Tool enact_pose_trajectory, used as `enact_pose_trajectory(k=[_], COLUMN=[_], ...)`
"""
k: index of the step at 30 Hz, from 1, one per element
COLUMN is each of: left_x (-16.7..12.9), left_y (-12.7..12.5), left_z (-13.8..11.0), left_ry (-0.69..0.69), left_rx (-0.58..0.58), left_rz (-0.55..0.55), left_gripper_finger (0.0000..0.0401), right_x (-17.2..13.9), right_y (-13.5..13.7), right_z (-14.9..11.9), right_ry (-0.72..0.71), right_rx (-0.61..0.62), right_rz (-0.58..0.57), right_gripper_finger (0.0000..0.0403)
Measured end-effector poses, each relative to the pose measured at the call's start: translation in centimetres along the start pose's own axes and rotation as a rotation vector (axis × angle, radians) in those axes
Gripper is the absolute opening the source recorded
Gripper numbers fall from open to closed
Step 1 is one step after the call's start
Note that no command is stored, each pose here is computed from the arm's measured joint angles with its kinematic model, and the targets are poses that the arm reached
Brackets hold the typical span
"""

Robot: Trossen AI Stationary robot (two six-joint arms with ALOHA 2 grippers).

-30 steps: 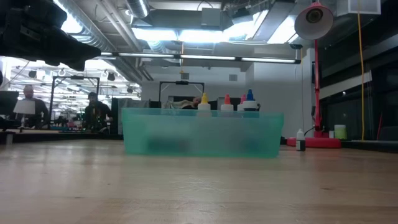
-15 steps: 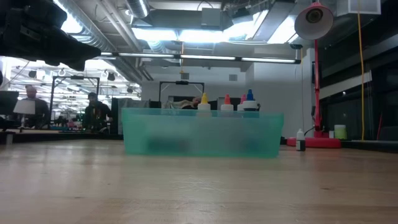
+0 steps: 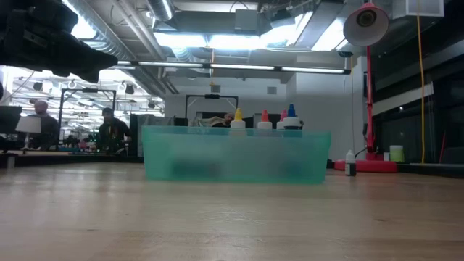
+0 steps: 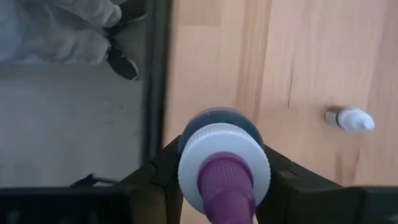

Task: Pick & Place food coloring
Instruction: Put the big purple food coloring bottle into the green bin

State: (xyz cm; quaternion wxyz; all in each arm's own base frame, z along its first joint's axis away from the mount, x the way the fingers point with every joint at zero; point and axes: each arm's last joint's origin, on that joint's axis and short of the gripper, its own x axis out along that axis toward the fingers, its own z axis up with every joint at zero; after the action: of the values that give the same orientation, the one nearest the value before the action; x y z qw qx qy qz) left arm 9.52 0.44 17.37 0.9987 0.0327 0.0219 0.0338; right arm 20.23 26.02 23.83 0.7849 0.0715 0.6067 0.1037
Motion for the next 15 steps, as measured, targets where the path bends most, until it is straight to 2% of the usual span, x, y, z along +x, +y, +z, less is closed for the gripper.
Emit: enact_pose_trajectory(k=[4, 7, 11, 15], left_x=[0.0, 0.0, 0.0, 0.0], left_y=[0.0, 0.0, 0.0, 0.0], left_z=[0.0, 0.0, 0.0, 0.0], left_ry=[0.000, 0.000, 0.000, 0.000], left_rx=[0.000, 0.000, 0.000, 0.000], left_rz=[0.000, 0.000, 0.000, 0.000], left_gripper_finger=[0.0004, 0.0004, 0.0004, 0.0004], right_x=[-3.9, -6.8, -9.6, -11.0], right_y=[1.0, 0.7, -1.5, -4.4], right_z=[1.0, 2.2, 4.7, 7.6], right_ry=[0.046, 0.056, 0.020, -0.045], right_rx=[0.022, 0.044, 0.114, 0.137], right_rz=[-0.002, -0.026, -0.089, -0.110], right_gripper_finger=[0.0139, 0.0139, 0.0139, 0.0139])
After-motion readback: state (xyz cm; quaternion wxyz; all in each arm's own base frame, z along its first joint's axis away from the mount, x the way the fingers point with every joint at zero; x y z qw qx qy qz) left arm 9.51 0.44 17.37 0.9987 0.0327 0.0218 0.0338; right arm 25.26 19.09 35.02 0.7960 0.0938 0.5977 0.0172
